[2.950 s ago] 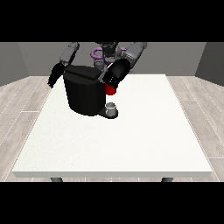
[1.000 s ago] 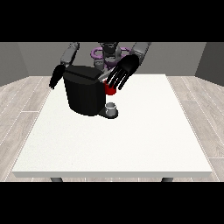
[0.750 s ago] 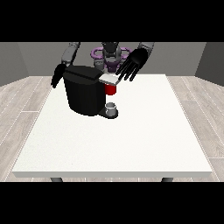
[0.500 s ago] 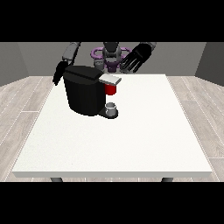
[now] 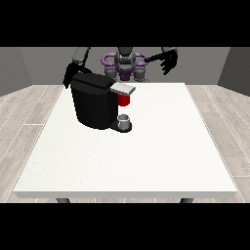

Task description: Insert the coffee pod into the coffee machine and close the lid

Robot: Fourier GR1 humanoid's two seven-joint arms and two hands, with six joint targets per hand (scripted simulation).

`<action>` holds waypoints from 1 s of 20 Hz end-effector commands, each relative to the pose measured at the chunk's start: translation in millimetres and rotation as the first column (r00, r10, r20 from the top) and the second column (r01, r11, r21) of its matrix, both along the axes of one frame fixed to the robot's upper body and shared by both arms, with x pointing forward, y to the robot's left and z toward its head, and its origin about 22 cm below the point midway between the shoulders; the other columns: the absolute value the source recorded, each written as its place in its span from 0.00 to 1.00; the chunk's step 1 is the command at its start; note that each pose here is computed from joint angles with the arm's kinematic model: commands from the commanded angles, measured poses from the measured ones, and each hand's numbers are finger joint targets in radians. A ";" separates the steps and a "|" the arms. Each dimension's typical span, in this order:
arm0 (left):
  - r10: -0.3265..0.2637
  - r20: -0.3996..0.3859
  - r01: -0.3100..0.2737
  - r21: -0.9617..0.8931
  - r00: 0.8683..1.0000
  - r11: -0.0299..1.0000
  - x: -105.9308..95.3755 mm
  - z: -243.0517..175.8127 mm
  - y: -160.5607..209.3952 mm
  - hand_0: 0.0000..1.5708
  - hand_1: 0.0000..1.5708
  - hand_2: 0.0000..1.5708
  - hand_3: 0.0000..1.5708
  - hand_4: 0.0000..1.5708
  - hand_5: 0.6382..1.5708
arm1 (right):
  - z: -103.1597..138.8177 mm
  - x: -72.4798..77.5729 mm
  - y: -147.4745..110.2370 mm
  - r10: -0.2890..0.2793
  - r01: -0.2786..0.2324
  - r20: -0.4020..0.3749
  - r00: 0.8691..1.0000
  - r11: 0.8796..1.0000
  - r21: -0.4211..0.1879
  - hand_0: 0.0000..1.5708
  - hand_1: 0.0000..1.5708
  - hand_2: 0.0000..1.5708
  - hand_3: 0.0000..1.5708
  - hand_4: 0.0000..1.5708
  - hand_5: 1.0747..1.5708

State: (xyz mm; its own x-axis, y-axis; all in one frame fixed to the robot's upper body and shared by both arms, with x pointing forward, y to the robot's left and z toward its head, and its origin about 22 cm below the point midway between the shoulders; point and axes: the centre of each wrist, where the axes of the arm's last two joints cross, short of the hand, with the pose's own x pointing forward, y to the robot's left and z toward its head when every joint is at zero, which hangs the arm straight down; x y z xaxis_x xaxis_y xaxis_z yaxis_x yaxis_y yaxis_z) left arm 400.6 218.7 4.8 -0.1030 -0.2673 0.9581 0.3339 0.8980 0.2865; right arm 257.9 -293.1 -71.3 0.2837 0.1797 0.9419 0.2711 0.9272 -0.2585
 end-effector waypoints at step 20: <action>0.093 -0.154 -0.116 -0.148 0.984 0.982 -68.6 -45.9 11.6 0.00 0.00 0.00 0.00 0.25 1.00 | 103.1 68.3 38.0 0.283 -0.292 0.199 0.938 0.956 0.015 0.00 0.00 0.00 0.00 0.00 1.00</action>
State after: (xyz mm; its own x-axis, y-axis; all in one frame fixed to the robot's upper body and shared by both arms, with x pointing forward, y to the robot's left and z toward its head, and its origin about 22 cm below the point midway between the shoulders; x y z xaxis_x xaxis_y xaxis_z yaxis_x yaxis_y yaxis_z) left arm 335.7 233.5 -51.6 0.0924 -0.1150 0.9891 0.2872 0.9542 0.0841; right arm 315.8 -268.5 18.7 0.0351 0.2117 0.9767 0.0364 0.9764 -0.2130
